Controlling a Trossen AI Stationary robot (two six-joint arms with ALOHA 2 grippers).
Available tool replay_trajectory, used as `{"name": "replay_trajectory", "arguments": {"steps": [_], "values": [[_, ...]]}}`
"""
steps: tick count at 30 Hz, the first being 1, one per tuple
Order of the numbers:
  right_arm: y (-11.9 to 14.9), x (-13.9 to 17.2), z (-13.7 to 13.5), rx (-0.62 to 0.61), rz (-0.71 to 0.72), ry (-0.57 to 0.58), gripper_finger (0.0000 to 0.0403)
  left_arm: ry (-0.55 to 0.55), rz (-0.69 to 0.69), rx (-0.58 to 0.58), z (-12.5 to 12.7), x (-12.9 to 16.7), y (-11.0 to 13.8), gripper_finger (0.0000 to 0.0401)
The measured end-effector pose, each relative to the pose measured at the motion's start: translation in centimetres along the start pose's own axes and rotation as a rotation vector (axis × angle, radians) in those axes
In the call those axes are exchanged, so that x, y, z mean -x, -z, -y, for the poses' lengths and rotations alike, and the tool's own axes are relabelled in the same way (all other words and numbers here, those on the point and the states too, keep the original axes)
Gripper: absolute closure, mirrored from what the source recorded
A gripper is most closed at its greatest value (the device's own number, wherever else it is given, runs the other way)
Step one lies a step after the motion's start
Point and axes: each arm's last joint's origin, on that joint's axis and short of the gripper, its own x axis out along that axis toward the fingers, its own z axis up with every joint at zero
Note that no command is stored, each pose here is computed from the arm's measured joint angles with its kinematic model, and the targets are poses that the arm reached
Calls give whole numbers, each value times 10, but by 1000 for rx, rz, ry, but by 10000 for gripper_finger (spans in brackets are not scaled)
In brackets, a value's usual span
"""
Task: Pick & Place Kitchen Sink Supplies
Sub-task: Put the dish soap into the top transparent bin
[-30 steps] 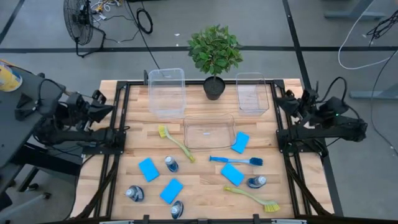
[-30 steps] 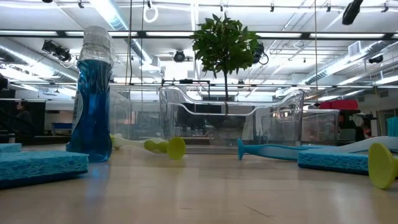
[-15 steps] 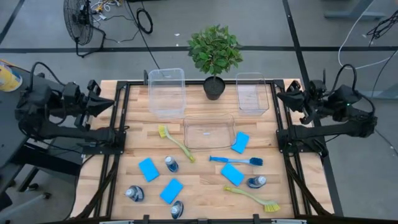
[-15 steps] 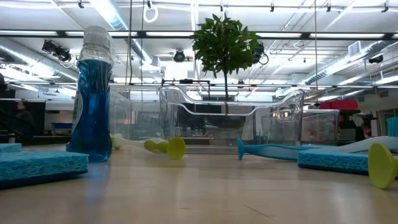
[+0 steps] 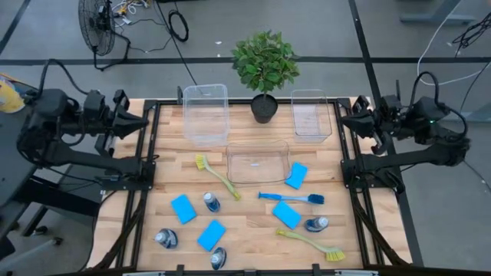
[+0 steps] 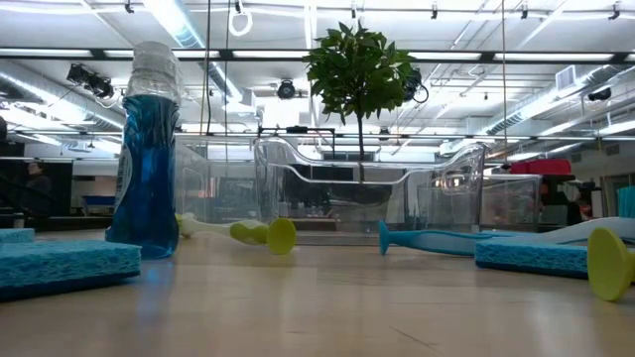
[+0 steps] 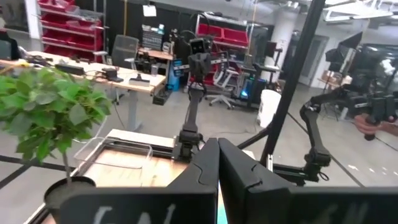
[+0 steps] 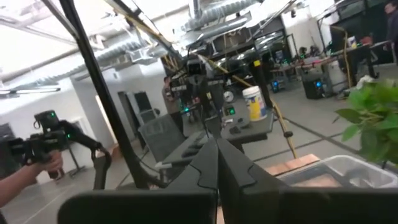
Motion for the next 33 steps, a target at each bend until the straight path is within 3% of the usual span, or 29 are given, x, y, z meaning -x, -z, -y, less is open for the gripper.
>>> {"name": "replay_trajectory", "arguments": {"steps": [13, 33], "values": [[7, -14, 1, -2, -72, -20, 403, 67, -141, 3, 2, -29, 8, 397], [8, -14, 1, -3, -82, -39, 403, 76, -162, 5, 2, -37, 10, 393]]}}
